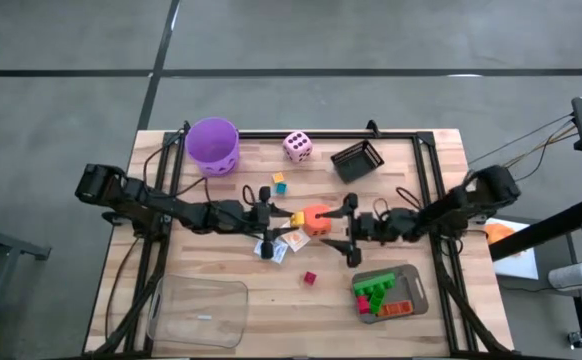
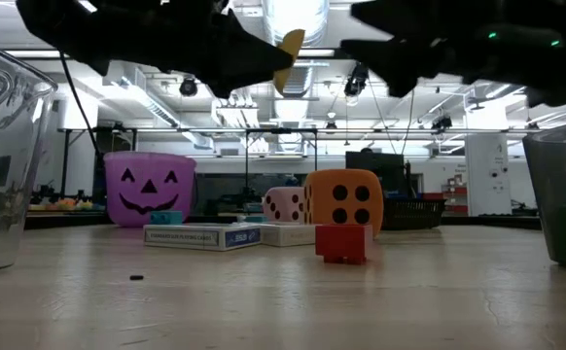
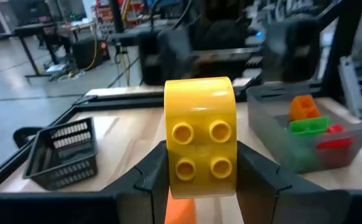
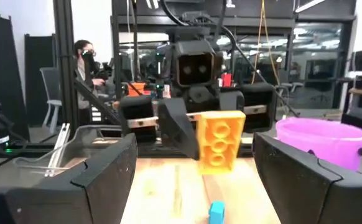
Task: Pick & Place Toys
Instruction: Put the yellow game piece into the black bin
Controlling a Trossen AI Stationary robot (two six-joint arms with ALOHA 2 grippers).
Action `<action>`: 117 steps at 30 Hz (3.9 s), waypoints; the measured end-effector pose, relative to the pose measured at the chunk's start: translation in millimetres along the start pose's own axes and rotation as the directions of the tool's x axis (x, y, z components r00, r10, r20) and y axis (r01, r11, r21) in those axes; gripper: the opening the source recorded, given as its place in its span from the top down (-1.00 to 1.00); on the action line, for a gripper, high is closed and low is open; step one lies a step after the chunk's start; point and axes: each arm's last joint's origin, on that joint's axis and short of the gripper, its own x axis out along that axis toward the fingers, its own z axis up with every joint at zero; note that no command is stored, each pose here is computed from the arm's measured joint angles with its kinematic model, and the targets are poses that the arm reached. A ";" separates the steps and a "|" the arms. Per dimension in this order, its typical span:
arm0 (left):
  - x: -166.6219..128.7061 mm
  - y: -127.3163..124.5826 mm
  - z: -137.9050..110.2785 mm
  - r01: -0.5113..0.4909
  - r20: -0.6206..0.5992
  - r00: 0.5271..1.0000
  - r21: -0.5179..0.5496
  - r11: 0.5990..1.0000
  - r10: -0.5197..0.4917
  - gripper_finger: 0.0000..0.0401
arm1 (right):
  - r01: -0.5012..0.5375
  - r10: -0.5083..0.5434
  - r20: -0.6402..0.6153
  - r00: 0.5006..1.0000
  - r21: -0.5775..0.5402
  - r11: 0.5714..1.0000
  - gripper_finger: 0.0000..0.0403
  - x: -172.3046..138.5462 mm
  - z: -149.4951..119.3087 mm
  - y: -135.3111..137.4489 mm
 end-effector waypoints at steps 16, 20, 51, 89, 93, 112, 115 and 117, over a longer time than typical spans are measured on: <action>1.1 -1.4 -3.6 0.028 0.020 0.999 -0.021 0.999 -0.028 0.32 | -0.038 0.039 -0.019 0.999 0.023 0.999 -0.56 46.7 -17.6 -17.6; 2.1 -1.6 -4.8 0.029 0.015 0.999 -0.020 0.999 -0.029 0.32 | -0.058 0.059 -0.029 0.998 0.021 0.998 -0.56 50.6 -14.2 -17.3; 1.8 -2.3 -6.2 0.048 0.009 0.999 -0.010 0.999 -0.048 0.32 | -0.114 0.111 -0.121 0.986 -0.012 0.993 0.34 76.4 -1.9 -13.1; -8.2 0.5 -23.2 0.009 -0.165 0.986 0.064 0.998 0.001 -0.61 | -0.262 0.262 -0.649 0.714 0.100 0.960 0.34 -8.0 40.8 97.5; -8.3 0.6 -23.0 0.009 -0.163 0.987 0.063 0.998 0.002 -0.61 | -0.181 0.184 -0.757 0.627 0.088 0.979 0.34 -33.6 55.9 112.8; -8.0 0.6 -20.6 0.005 -0.140 0.990 0.052 0.999 0.002 -0.61 | 0.071 -0.014 -0.941 0.337 0.011 0.997 0.34 -82.9 18.1 142.1; -8.0 0.5 -20.6 0.006 -0.140 0.990 0.052 0.999 0.002 -0.61 | 0.090 -0.015 -0.942 0.335 0.016 0.996 0.27 -82.9 17.4 142.3; -8.0 0.4 -20.6 0.006 -0.140 0.990 0.052 0.999 0.002 -0.61 | 0.105 -0.012 -0.942 0.335 0.024 0.994 0.04 -82.9 17.9 142.2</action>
